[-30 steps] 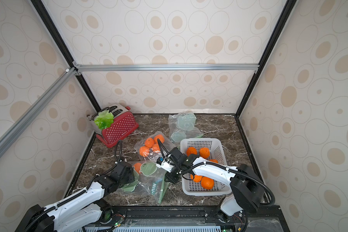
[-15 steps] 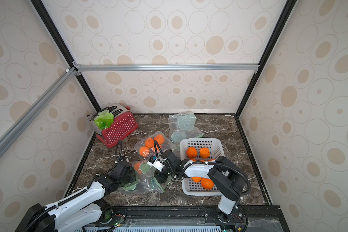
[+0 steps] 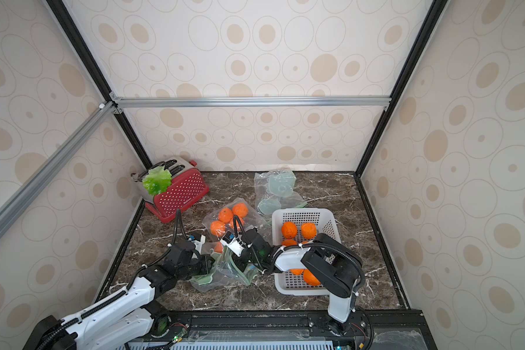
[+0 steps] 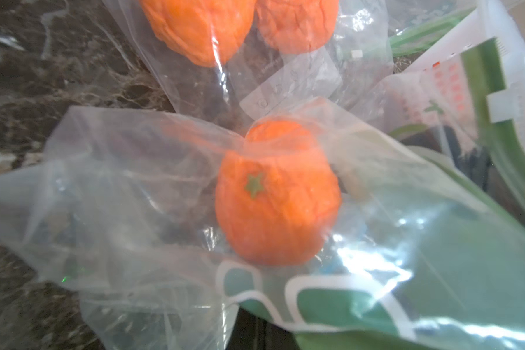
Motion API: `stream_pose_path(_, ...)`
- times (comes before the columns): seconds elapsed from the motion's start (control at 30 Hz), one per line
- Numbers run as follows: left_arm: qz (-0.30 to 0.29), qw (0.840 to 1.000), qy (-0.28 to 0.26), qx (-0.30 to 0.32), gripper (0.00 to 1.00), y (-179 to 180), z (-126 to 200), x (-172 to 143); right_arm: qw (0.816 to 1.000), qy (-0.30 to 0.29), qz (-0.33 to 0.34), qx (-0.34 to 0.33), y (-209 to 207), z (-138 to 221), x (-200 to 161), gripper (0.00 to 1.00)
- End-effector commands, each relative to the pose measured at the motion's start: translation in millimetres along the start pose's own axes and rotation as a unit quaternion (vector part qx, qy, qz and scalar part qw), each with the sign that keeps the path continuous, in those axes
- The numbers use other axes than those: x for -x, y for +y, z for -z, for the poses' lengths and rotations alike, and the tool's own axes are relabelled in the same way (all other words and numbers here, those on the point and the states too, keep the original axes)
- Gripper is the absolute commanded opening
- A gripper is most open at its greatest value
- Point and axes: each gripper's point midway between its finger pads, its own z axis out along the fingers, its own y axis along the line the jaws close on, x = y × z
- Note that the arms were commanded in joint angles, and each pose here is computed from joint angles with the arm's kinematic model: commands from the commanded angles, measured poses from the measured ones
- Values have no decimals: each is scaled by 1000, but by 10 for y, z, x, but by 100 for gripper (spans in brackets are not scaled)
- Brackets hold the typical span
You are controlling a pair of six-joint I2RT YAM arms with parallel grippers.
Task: Open the zip-top bag and take out the orange
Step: Pick up the orange from the zipper food storage bag.
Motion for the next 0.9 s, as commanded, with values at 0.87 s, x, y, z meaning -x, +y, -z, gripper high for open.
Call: stream_pose_path(0.87, 2, 1000, 23, 14, 0, -14, -108, 20, 999, -20, 6, -50, -194, -84, 239, 59)
